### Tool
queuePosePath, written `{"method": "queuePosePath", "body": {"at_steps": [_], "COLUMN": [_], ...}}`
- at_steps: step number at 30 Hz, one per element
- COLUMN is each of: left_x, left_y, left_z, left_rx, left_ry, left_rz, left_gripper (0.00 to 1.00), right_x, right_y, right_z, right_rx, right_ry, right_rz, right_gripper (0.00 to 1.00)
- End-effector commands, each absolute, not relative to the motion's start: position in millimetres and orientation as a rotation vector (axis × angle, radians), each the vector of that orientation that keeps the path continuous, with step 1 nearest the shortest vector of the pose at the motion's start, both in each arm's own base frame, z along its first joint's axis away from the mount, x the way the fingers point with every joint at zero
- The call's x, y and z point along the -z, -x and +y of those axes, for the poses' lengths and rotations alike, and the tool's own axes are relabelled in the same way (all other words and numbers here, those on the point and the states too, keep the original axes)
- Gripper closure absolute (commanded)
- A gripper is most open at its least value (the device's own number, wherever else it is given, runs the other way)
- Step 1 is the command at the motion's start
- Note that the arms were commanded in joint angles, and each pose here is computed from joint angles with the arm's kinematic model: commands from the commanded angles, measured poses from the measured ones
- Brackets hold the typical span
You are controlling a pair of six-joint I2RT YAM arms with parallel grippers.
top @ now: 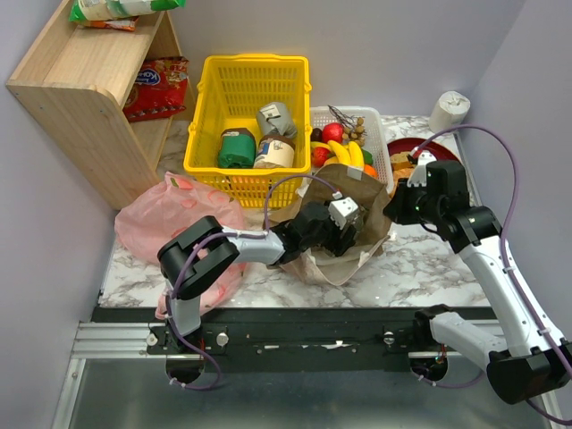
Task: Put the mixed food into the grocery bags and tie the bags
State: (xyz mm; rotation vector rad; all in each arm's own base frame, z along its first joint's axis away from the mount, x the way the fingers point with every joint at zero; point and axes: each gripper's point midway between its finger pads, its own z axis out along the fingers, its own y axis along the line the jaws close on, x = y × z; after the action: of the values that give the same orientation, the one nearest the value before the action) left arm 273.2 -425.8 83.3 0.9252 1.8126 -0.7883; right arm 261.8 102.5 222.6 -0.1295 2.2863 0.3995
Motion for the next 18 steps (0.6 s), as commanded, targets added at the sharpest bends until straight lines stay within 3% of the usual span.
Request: {"method": "queuePosePath", "body": {"at_steps": [1,8,9,10,14,16,18], "left_x": [-83,-125,-131,-136,-165,-174,-196], "left_y": [-283,-273,-272,-271,-267,-265,-263], "left_z": [-430,-432,-433,-433,-430,-425,-419], "left_rx": [0.762,0.829,0.835,0.843,0.859,0.859,0.861], "left_ry": [-0.892,-0.894,-0.895,-0.901,-0.889,-0.878,-0.859], "left_rz": [1.832,1.722,1.709,1.7,1.659,1.65,1.617], "left_gripper": [0.62,0.39,0.35,0.24,0.14,0.01,0.01], "right_x": [-217,-224,-225,-226,-230,-233,-236], "right_y": [-260,-258,-258,-257,-257,-256,-257], "right_z": [105,106,106,106,106,105,105], "right_rx": [-0.426,-0.435,-0.436,-0.438,-0.44,-0.437,-0.436], "right_ry": [0.136,0.143,0.145,0.146,0.149,0.148,0.152], "right_rz": [2.296,2.28,2.277,2.276,2.268,2.263,2.255], "right_gripper": [0.8,0.73,0.71,0.71,0.68,0.66,0.65]}}
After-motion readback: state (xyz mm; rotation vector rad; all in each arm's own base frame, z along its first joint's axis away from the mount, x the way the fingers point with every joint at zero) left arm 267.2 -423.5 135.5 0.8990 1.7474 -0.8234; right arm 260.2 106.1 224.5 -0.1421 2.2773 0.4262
